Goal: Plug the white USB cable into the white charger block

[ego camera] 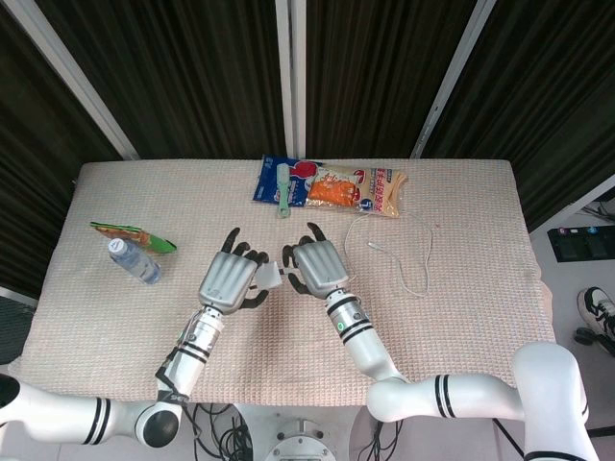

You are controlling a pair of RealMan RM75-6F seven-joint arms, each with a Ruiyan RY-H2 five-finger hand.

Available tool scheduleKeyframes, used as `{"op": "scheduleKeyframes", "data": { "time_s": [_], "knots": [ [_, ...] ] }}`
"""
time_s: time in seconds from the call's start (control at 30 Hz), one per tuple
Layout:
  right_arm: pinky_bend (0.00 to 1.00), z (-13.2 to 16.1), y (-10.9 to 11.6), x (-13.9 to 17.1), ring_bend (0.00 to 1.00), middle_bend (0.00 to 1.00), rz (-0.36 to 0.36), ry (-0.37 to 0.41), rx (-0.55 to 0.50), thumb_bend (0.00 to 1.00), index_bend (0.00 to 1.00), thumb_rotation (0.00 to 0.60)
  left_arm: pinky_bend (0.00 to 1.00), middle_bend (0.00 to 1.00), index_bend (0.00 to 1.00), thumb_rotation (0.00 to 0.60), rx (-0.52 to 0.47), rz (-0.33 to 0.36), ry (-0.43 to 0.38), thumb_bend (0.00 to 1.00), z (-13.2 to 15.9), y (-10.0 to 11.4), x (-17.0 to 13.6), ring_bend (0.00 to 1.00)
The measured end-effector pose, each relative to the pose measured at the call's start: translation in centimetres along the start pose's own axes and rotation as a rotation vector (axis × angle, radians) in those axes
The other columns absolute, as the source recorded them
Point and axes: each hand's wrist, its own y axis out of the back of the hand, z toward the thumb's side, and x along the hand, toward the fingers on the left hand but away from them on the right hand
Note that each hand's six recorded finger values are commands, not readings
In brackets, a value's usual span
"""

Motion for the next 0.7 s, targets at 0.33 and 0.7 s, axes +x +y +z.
{"op": "scheduleKeyframes", "data": {
  "time_s": [0.33, 0.7],
  "knots": [
    [0.09, 0.03, -0.33, -0.05, 0.31, 0.53, 0.007, -0.008, 0.000, 0.42, 0.62, 0.600, 0.02, 0.42, 0.45, 0.478, 0.059, 0.002, 0.015, 0.29, -0.07, -0.16, 0.13, 0.23],
    [0.09, 0.15, -0.68, -0.19, 0.31, 0.53, 0.010, -0.019, -0.007, 0.42, 0.62, 0.600, 0.02, 0.42, 0.45, 0.480, 0.084, -0.001, 0.023, 0.29, 0.21, -0.50, 0.26, 0.24]
  ]
}}
